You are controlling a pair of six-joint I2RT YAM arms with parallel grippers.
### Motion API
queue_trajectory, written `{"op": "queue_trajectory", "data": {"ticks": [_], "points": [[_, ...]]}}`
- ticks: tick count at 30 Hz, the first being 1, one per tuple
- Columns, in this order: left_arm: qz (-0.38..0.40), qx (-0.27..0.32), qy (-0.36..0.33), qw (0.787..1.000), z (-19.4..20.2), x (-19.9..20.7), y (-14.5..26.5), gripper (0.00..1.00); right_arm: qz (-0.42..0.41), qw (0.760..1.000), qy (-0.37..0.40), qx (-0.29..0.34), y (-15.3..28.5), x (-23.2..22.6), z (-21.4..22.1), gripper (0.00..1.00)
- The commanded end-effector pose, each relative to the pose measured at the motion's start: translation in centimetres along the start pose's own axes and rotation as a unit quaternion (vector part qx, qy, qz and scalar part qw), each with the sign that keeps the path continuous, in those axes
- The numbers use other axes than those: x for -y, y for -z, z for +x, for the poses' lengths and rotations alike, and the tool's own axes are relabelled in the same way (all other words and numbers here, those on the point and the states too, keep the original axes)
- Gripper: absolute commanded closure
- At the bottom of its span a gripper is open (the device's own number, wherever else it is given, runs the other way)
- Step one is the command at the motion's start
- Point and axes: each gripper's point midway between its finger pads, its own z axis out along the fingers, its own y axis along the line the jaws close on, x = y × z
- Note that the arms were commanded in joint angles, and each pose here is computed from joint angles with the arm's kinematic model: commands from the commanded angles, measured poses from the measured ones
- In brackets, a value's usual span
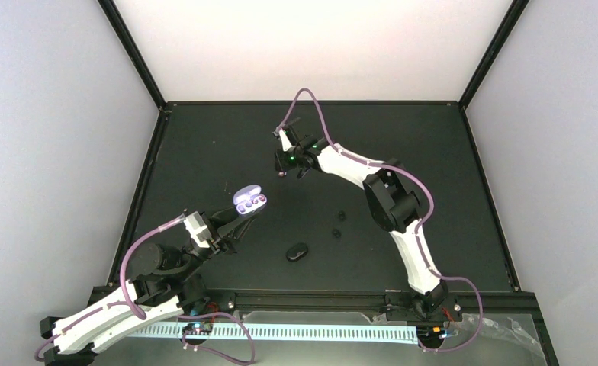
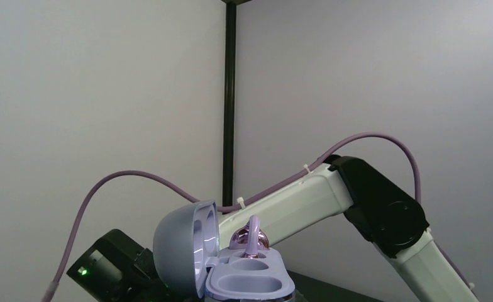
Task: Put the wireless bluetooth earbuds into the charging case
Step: Adjust the earbud at the center of the board.
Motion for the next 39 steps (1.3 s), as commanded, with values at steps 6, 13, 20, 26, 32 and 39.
{"op": "queue_trajectory", "data": {"ticks": [6,13,20,26,32,39], "points": [[0.0,-0.007,-0.007,1.0,0.3,0.0,0.0,0.98,-0.029,0.999,0.035,-0.024,-3.1,-0.7,0.7,0.65],[-0.002,-0.006,-0.007,1.0,0.3,-0.1,0.0,0.99,-0.028,0.998,0.031,-0.043,-4.0,-0.4,2.1,0.66],[0.0,-0.006,-0.006,1.0,0.3,0.0,0.0,0.98,-0.022,0.998,0.034,-0.055,-3.7,-0.6,3.4,0.74],[0.003,-0.005,-0.003,1.0,0.2,0.1,0.1,0.98,-0.018,0.997,0.034,-0.062,-3.7,-0.6,4.0,0.8],[0.002,-0.004,-0.003,1.0,0.2,0.1,0.1,0.98,-0.01,0.998,0.029,-0.059,-3.1,-0.5,4.1,0.92],[0.003,-0.003,-0.003,1.0,0.2,0.1,0.1,0.98,-0.007,0.999,-0.011,-0.034,-0.6,-0.6,4.0,0.99]]}}
